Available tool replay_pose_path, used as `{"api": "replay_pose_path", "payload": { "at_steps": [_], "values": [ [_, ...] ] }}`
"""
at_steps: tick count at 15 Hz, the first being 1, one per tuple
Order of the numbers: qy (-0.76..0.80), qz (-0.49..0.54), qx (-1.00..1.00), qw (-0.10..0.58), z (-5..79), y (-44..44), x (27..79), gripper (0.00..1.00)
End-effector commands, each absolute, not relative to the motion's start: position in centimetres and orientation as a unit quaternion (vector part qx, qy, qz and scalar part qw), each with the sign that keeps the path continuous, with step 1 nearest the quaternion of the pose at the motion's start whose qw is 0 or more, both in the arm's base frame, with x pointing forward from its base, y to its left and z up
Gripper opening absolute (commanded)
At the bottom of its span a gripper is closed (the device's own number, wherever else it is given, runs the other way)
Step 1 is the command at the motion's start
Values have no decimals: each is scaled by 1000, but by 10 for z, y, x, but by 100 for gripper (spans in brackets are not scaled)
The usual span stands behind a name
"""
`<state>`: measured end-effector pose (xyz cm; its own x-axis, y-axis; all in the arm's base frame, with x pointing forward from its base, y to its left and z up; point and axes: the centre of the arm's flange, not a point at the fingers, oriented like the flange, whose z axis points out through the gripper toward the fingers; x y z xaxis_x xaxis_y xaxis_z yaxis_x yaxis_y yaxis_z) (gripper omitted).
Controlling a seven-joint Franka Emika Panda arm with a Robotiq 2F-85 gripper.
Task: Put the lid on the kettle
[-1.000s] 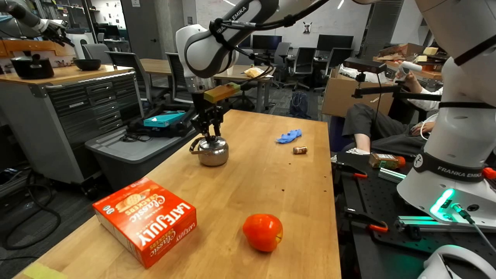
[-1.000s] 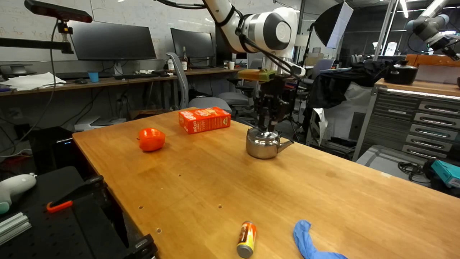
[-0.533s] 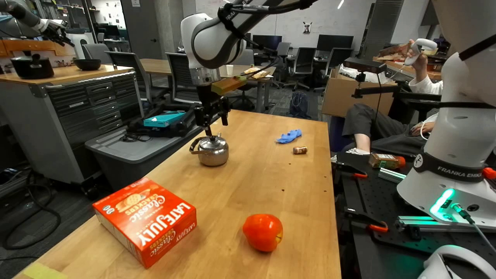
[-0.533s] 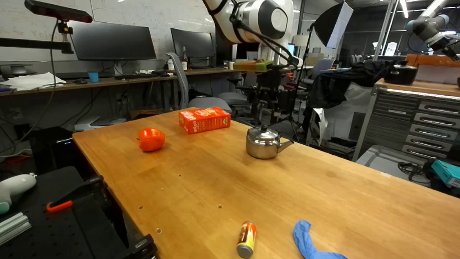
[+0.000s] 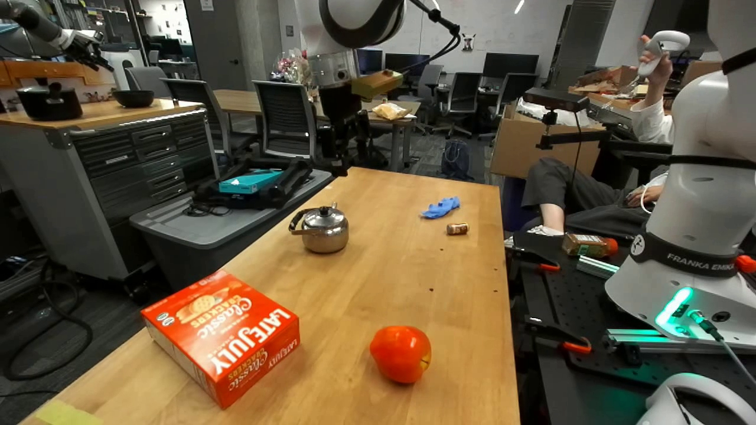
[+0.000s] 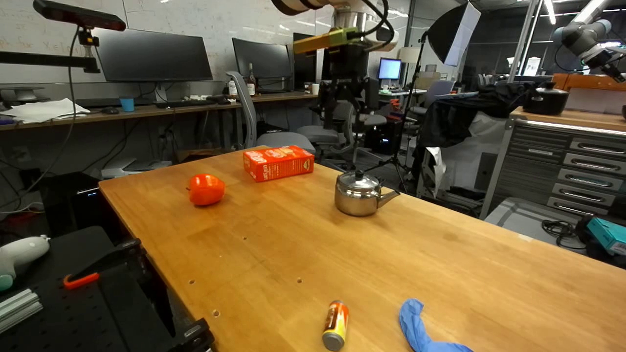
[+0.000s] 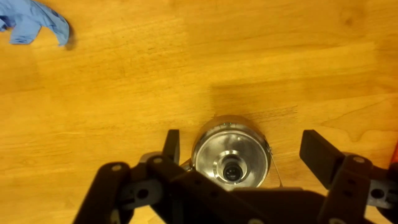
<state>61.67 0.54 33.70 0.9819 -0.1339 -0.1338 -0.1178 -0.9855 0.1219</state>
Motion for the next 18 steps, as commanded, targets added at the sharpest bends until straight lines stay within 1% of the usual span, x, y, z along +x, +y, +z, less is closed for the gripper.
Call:
{"api": "replay_pose_path", "payload": {
  "at_steps": [1,8,11,12,15,18],
  "values": [
    [-29,-70,995,61,369,8,567,100],
    [28,-22,998,52,383,5,488,100],
    [62,-27,997,33,388,-2,458,100],
    [35,-43,997,46,375,7,494,100],
    [52,-41,997,43,381,4,473,100],
    [54,-41,997,42,381,4,470,100]
  ]
}}
